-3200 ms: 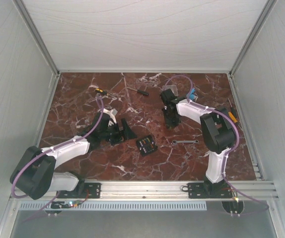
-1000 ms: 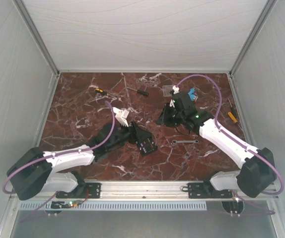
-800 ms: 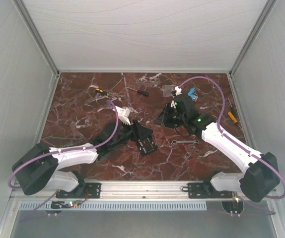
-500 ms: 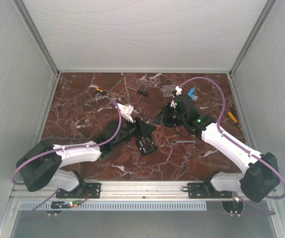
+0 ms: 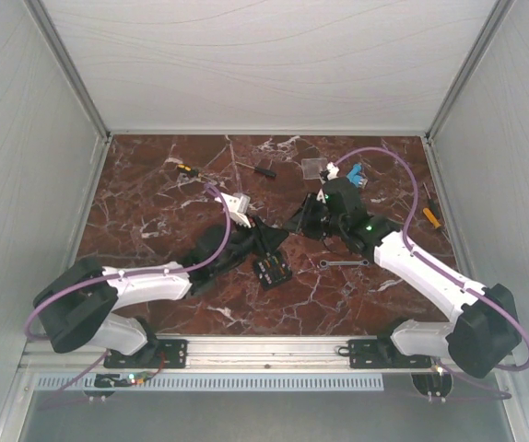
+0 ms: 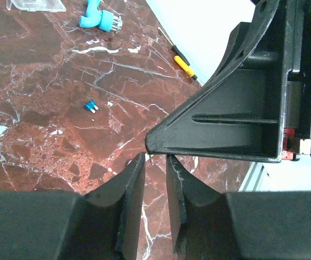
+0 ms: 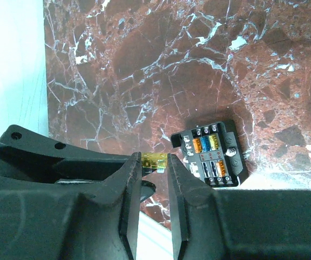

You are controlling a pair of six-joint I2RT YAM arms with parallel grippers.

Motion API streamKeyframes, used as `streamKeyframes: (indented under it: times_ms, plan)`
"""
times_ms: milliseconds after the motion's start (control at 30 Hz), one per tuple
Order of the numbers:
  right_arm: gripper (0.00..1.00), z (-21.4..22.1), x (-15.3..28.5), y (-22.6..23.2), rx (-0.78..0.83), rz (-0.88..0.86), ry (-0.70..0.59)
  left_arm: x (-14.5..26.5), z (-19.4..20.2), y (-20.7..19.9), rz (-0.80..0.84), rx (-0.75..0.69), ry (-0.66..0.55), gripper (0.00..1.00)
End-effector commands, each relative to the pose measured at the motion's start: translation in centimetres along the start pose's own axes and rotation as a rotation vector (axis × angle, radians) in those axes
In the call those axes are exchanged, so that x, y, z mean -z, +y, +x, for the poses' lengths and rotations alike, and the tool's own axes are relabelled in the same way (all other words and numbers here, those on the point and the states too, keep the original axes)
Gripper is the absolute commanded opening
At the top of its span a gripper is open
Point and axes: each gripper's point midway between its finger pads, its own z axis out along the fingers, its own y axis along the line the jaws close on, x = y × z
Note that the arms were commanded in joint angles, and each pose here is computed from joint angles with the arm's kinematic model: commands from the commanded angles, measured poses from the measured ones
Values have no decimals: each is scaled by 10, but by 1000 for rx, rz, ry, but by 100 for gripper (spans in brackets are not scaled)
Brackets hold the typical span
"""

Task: Snap on the fuse box
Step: Pick up the fuse from the center of the board.

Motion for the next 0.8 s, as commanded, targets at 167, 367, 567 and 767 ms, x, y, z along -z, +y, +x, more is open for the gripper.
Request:
streamKeyframes:
  times_ms: [167,367,567,767]
  plan:
    - [17,1,7,16,-34,-70,-20,-7,-32,-19,28,-27,-116,8]
    - [19,2,9,14,-44,-71,-29,-7,-31,-17,21,-19,-114,0]
    - [31,-4,12,17,-20,-90,-51,-4,-29,-14,5,-24,-107,0]
    - [45,-36,34,17,132,-192,-124,10,-21,-15,60,-113,-56,0]
